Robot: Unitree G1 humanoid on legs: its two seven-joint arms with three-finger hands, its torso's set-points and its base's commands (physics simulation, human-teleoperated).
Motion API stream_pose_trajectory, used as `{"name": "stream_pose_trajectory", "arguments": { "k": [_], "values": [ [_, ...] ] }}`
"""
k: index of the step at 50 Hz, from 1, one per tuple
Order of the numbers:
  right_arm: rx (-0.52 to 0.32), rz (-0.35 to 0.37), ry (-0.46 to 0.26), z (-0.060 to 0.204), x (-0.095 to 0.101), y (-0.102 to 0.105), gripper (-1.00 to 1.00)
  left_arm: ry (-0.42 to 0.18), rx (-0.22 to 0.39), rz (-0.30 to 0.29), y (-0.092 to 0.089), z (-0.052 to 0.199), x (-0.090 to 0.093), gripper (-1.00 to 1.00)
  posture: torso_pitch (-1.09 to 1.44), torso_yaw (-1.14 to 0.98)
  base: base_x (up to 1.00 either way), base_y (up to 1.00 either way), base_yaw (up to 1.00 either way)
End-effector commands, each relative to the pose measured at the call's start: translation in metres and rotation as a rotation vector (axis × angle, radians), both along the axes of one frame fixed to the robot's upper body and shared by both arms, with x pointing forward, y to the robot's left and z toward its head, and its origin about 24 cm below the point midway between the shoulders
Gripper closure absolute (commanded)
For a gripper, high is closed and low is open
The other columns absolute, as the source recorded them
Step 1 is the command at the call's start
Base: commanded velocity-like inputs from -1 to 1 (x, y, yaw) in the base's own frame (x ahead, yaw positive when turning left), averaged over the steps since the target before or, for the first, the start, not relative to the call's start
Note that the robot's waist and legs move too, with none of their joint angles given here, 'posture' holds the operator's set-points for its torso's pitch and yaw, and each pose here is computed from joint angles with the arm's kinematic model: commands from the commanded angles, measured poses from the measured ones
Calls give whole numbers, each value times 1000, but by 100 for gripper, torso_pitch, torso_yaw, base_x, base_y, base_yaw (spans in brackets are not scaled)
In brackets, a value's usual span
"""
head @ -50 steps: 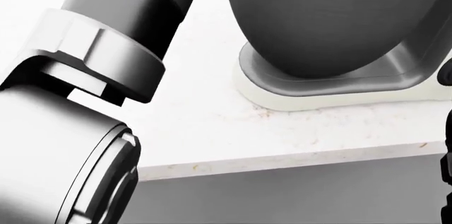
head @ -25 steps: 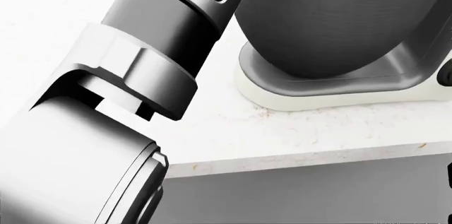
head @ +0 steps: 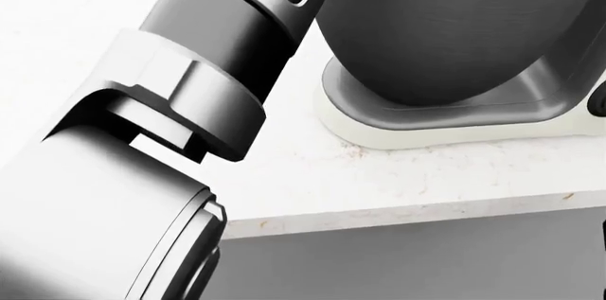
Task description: Place the cake in the stand mixer bowl.
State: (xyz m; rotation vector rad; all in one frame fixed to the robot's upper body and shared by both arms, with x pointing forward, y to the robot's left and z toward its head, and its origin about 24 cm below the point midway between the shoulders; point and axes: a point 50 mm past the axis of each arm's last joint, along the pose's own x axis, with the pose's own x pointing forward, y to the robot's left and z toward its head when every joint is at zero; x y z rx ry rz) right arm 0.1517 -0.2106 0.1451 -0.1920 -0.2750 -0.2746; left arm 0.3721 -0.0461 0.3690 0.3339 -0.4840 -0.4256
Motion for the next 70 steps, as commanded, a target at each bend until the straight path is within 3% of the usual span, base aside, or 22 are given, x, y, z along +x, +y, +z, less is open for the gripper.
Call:
{"name": "stream_pose_trajectory", "arguments": {
  "k": [1, 3, 5, 6, 7, 9, 11, 14, 49, 50, 70],
  "values": [
    [-30, 4, -69, 12, -3, 2, -100, -109, -38, -14, 0, 28, -12, 100, 0, 0, 0, 0, 0],
    [-30, 5, -69, 12, -3, 2, -100, -114, -35, -7, 0, 29, -12, 97, 0, 0, 0, 0, 0],
    [-30, 6, -69, 12, -4, 3, -100, -112, -30, -4, 1, 29, -12, 79, 0, 0, 0, 0, 0],
    [-30, 6, -70, 12, -4, 3, -100, -116, -29, 5, 2, 29, -11, 55, 0, 0, 0, 0, 0],
    [-30, 6, -70, 12, -4, 3, -100, -116, -24, 10, 2, 29, -11, -33, 0, 0, 0, 0, 0],
    [-30, 7, -72, 12, -4, 3, -100, -114, -23, 13, 3, 29, -11, -36, 0, 0, 0, 0, 0],
    [-30, 7, -71, 12, -4, 3, -100, -113, -23, 20, 4, 30, -10, -76, 0, 0, 0, 0, 0],
    [-31, 8, -72, 12, -4, 4, -100, -113, -20, 27, 4, 29, -9, -100, 0, 0, 0, 0, 0],
    [-29, 12, -66, 10, -3, 5, -100, -108, -49, 49, 16, 37, -6, -100, 0, 0, 0, 0, 0],
    [-30, 18, -63, 10, 0, 6, -100, -106, -61, 95, 40, 44, 2, -100, 0, 0, 0, 0, 0],
    [-31, 24, -60, 9, 2, 8, -100, -109, -66, 171, 74, 45, 14, -100, 0, 0, 0, 0, 0]
  ]
}}
